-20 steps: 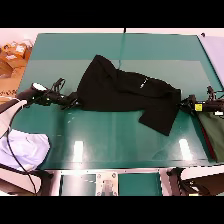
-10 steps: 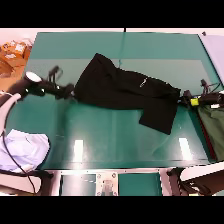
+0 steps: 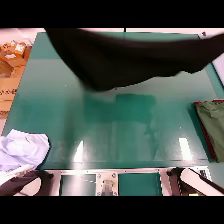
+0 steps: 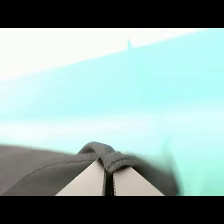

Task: Fold the shirts.

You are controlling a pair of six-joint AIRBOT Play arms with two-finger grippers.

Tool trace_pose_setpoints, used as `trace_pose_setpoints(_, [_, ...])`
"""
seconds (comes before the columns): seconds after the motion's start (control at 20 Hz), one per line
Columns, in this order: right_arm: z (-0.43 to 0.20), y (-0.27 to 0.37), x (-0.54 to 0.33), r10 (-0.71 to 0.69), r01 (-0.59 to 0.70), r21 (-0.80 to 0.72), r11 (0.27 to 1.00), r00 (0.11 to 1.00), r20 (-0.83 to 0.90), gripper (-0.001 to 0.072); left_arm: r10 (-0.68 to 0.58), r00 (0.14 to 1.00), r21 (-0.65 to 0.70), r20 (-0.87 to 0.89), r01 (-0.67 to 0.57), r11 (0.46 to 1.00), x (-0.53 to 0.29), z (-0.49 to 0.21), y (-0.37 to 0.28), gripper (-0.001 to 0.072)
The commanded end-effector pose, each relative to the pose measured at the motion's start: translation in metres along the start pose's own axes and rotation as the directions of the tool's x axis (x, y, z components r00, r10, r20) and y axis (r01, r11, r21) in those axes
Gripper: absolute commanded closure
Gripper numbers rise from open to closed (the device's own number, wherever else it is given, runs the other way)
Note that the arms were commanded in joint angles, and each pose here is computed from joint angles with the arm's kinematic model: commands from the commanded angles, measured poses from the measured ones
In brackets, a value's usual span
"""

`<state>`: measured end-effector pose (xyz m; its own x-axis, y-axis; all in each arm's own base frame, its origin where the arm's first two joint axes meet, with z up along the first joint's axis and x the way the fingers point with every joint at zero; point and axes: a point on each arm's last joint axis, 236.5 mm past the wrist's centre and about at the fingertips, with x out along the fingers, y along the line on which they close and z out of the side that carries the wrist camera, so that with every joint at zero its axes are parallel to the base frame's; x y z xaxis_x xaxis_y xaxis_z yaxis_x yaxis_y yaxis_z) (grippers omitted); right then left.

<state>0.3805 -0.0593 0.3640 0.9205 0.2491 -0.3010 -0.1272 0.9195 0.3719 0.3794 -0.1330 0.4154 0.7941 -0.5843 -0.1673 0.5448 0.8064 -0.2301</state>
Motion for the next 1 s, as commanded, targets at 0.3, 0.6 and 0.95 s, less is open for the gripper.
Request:
trace_pose_setpoints(0.3, [0.094,0.151,-0.193,-0.028,0.200,-0.211,0.957,0.785,0.619,0.0687,0.006,0.891,0.311,0.453,-0.164,0.936,-0.192,0.115,-0.126,0.0679])
trace_pose_setpoints(0.6, [0.059,0.064,-0.097,-0.025,0.043,-0.032,0.999,0.900,0.435,0.0687,0.191,0.973,0.104,0.128,-0.204,0.973,-0.079,0.043,-0.012,0.0679])
trace_pose_setpoints(0.95, [-0.104,-0.079,0.150,0.004,0.013,0.246,0.969,0.998,-0.065,0.0687,0.141,0.911,-0.233,-0.388,-0.245,0.941,0.109,-0.174,0.141,0.0678])
